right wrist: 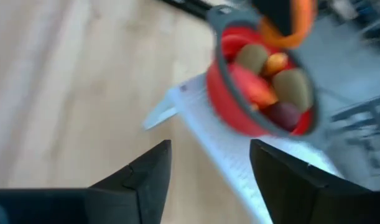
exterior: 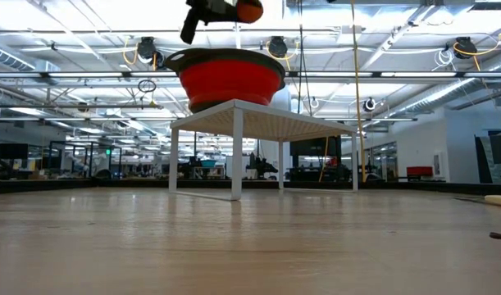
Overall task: Pick & Place Fruit
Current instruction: Put the orange into the red strainer bowl on the shelf
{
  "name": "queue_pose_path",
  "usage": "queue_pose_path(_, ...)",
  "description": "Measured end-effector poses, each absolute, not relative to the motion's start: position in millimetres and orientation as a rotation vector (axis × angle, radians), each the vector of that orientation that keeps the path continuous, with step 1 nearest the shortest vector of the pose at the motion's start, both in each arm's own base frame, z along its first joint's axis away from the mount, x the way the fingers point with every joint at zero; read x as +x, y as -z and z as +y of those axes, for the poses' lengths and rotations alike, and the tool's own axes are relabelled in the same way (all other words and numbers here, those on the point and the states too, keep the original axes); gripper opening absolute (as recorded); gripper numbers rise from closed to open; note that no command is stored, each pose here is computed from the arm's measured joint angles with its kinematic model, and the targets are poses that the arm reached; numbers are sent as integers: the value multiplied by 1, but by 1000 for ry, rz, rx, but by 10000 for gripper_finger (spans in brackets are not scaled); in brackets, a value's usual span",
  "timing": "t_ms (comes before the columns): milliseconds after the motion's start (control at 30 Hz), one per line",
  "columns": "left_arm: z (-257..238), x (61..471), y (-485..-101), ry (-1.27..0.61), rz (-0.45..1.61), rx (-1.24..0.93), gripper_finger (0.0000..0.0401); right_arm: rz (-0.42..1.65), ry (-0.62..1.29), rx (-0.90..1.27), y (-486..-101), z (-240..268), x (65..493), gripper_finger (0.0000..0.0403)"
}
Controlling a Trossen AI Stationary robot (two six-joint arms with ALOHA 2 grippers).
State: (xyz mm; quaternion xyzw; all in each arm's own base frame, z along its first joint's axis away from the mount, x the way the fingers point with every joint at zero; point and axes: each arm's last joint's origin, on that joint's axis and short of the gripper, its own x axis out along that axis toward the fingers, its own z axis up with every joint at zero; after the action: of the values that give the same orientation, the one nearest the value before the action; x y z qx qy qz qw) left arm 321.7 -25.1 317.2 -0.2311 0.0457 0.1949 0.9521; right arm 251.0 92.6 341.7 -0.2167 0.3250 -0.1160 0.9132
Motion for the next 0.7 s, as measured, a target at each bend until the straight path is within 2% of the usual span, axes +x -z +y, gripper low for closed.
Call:
queue_pose_path(133, -9, 322, -317, -451, 89, -431, 97, 702, 137, -334, -351, 86, 229, 181)
queue_pose_path(333, 5, 321, -314, -564, 128, -290, 97, 689, 53, -276, -367, 77, 204, 118)
queue_pose_path(700, 7, 313, -309, -682, 366, -74, 97, 642, -31, -269, -380, 69, 181, 17)
